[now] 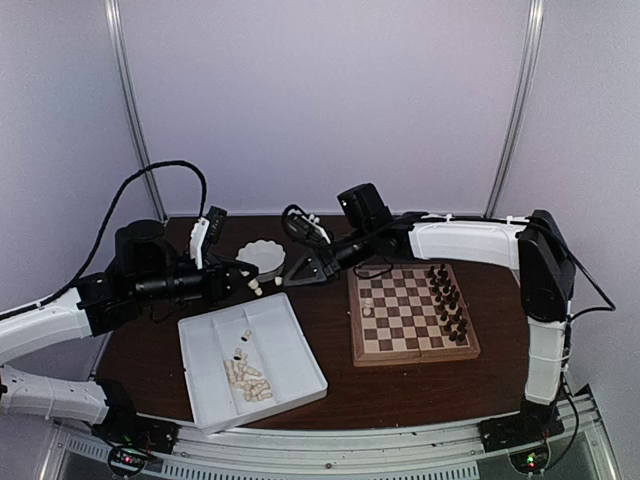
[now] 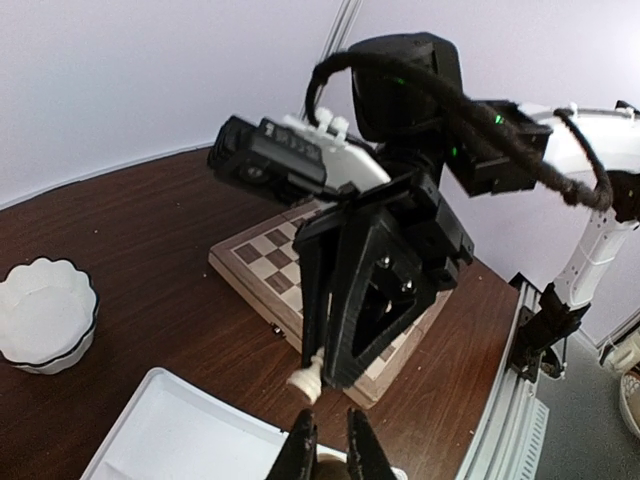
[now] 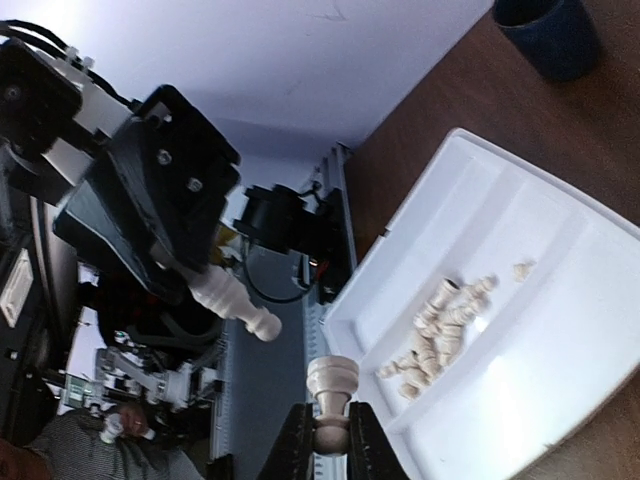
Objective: Set up the chess pieces on the board
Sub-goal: Place the pawn at h2.
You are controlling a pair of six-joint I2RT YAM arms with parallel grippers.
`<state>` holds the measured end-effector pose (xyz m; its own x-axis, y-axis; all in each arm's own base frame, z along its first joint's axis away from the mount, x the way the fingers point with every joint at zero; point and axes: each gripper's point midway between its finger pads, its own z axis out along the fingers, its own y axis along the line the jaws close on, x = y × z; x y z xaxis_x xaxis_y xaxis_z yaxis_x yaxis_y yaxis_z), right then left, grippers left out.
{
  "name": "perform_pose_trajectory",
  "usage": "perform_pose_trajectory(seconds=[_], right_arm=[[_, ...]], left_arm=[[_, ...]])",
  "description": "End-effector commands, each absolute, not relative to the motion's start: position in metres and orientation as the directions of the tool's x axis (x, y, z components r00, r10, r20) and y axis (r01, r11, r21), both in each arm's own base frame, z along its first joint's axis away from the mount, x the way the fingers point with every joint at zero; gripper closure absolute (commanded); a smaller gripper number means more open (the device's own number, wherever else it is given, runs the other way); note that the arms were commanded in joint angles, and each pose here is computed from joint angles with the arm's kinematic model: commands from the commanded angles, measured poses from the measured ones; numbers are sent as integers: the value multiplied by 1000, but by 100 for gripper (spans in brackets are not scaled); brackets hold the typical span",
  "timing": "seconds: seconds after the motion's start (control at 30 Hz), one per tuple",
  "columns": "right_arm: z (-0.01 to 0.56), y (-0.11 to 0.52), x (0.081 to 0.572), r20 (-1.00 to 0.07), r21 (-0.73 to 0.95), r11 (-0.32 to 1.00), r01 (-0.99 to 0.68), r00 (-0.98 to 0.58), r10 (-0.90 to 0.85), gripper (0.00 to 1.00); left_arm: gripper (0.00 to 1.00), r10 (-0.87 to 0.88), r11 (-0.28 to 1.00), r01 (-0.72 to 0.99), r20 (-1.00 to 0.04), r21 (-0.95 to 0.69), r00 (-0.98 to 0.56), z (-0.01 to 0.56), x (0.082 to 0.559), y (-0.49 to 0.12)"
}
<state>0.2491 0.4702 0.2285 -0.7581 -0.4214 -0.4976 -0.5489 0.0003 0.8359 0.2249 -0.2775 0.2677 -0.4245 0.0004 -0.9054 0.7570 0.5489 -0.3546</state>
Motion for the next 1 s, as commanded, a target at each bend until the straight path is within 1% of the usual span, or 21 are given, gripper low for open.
perform_pose_trajectory(seconds=[0.0,0.07,0.13,0.2,0.33,0.4,0.5,0.6,0.77,0.97], right_arm=[[218,419,250,-622,574,164,-802,-558,-550,94],[207,396,251,-636,423,203,-883,-449,-628,94],[194,370,251,-600,290,226,-930,-361,-713,94],[179,344,252,-536,167,220,-961,-276,-798,93],[153,302,251,-396,32,214,-976,-209,-894,94],[143,288,249,-336,0,207,-978,-195,-921,94],[127,272,244,-246,-4,189,-982,-182,-952,95],[116,262,244,-185,-23,178,-984,-171,-968,95],[102,254,241,-98,-64,129,-990,-123,-988,96],[86,262,230,-40,-79,69,-995,-66,-997,97]], left_arm=[[91,57,609,742,-917,-281,-394,267,234,-268],[91,83,629,734,-917,-256,-391,266,237,-266],[91,118,642,731,-912,-232,-393,261,240,-265],[91,149,656,726,-909,-204,-390,258,244,-264],[91,183,662,728,-903,-179,-389,249,248,-263],[91,188,666,725,-900,-177,-393,246,249,-262],[91,187,670,721,-900,-177,-395,243,250,-260],[91,181,671,719,-901,-180,-394,243,250,-259],[91,176,678,712,-901,-181,-397,241,248,-255],[91,169,685,705,-900,-185,-401,239,247,-252]])
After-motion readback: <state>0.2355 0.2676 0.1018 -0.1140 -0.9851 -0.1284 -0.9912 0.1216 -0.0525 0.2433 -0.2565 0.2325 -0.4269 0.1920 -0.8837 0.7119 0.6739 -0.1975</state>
